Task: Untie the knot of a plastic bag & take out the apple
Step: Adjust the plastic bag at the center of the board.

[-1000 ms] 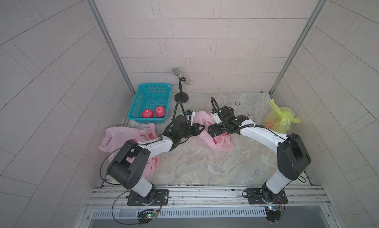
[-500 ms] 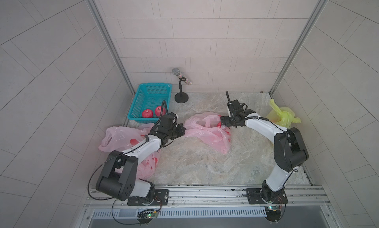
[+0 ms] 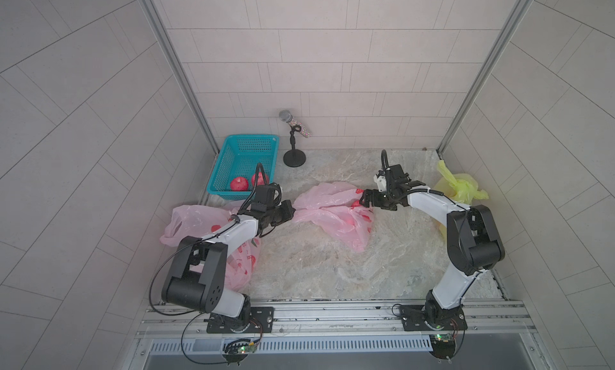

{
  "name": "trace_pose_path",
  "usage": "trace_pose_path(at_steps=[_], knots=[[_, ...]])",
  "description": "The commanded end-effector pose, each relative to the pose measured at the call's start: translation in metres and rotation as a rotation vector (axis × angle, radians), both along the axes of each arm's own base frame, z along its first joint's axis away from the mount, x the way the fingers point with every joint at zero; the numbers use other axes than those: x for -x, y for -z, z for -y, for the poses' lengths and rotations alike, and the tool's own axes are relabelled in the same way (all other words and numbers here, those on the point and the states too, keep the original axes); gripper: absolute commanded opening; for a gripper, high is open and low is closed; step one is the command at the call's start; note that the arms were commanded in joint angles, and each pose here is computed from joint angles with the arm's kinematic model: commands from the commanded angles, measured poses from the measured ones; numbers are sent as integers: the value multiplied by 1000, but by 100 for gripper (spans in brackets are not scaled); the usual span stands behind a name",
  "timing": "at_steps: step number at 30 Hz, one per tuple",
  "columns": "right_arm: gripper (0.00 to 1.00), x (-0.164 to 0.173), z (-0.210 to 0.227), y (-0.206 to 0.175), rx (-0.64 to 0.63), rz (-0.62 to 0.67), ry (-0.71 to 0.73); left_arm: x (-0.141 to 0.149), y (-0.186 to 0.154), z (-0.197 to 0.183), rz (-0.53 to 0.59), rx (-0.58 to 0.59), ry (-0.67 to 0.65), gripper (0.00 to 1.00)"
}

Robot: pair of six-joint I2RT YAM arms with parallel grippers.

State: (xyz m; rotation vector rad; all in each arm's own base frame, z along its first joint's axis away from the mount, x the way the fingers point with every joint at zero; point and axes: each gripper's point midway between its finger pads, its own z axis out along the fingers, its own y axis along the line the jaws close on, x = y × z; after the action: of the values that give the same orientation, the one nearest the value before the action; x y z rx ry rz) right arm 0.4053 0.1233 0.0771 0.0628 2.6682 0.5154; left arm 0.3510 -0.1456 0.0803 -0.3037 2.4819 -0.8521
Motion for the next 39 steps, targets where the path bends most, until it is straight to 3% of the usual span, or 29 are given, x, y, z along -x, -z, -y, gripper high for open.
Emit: trace_pose_path(at_steps=[1, 8, 12, 21, 26, 34, 39], knots=[[99, 22, 55, 46, 176, -147, 105, 1, 29, -34, -44, -116, -85, 5], [100, 31, 65, 59, 217, -164, 135, 3, 46, -31, -52, -135, -70, 15], [100, 26, 51, 54, 148, -143, 96, -1, 39, -17, 12, -108, -33, 25], [99, 29, 33, 43, 84, -130, 46, -1, -15, 7, 206, -40, 59, 51], [100, 27, 25, 9, 62, -60, 39, 6, -66, 12, 346, -18, 101, 61], [100, 35, 0, -51, 72, 41, -28, 4, -129, 25, 483, -69, 226, 66], [100, 42, 1, -79, 100, 91, -36, 3, -139, 29, 500, -85, 269, 68]])
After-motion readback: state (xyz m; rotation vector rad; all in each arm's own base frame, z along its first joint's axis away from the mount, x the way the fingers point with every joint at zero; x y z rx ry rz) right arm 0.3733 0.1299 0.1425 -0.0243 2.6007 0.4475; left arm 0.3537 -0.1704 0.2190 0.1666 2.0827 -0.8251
